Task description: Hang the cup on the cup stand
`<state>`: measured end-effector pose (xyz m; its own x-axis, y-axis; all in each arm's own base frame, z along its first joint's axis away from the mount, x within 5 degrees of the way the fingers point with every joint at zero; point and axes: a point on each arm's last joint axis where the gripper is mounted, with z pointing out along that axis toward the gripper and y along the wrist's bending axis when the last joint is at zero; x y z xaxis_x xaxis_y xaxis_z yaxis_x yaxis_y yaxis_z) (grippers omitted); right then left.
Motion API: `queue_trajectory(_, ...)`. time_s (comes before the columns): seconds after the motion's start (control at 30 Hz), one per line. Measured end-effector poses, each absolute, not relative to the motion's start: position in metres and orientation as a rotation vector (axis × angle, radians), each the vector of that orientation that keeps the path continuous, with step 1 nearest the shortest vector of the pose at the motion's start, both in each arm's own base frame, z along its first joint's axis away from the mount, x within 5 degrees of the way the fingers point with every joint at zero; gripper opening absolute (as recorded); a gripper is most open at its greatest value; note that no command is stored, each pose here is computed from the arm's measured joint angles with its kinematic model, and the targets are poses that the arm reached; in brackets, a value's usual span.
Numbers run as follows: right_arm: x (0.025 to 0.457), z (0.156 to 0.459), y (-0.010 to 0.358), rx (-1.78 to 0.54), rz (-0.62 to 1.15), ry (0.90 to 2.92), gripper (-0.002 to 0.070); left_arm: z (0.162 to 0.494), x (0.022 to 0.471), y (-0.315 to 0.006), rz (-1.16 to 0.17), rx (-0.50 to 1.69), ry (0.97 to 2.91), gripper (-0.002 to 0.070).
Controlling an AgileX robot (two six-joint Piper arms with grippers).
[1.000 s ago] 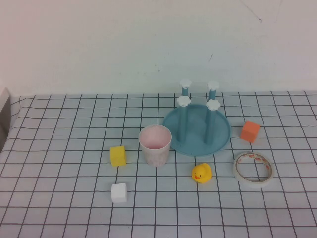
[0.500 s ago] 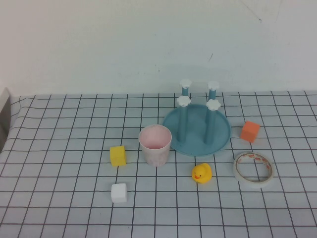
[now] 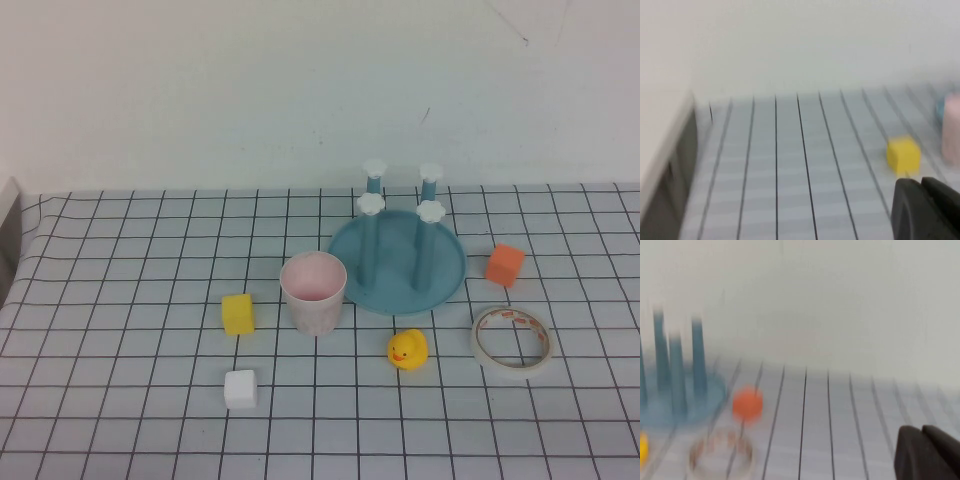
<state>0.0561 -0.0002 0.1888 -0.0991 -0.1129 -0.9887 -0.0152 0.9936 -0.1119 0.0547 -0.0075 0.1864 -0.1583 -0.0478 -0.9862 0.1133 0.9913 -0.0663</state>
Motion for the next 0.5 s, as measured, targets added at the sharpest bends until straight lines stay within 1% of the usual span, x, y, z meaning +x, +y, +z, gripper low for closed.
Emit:
queue_trajectory(0.1, 0.056, 0.207, 0.001, -0.097, -0.076, 1.470, -0.0001, 0.200, 0.056, -0.006, -0.138, 0.037, 1.573, -0.0003)
queue_trajectory(0.27, 0.051, 0.230, 0.003, -0.095, -0.068, 1.208, -0.0001, 0.230, 0.051, -0.004, -0.129, 0.013, 1.235, -0.0003)
queue_trajectory(0.37, 0.048, 0.237, 0.003, -0.094, -0.066, 1.129, -0.0001, 0.248, 0.043, -0.002, -0.123, 0.000, 1.024, -0.0003)
queue_trajectory(0.5, 0.047, 0.239, 0.003, -0.093, -0.063, 1.102, -0.0001, 0.261, 0.033, 0.000, -0.117, -0.011, 0.832, -0.0003)
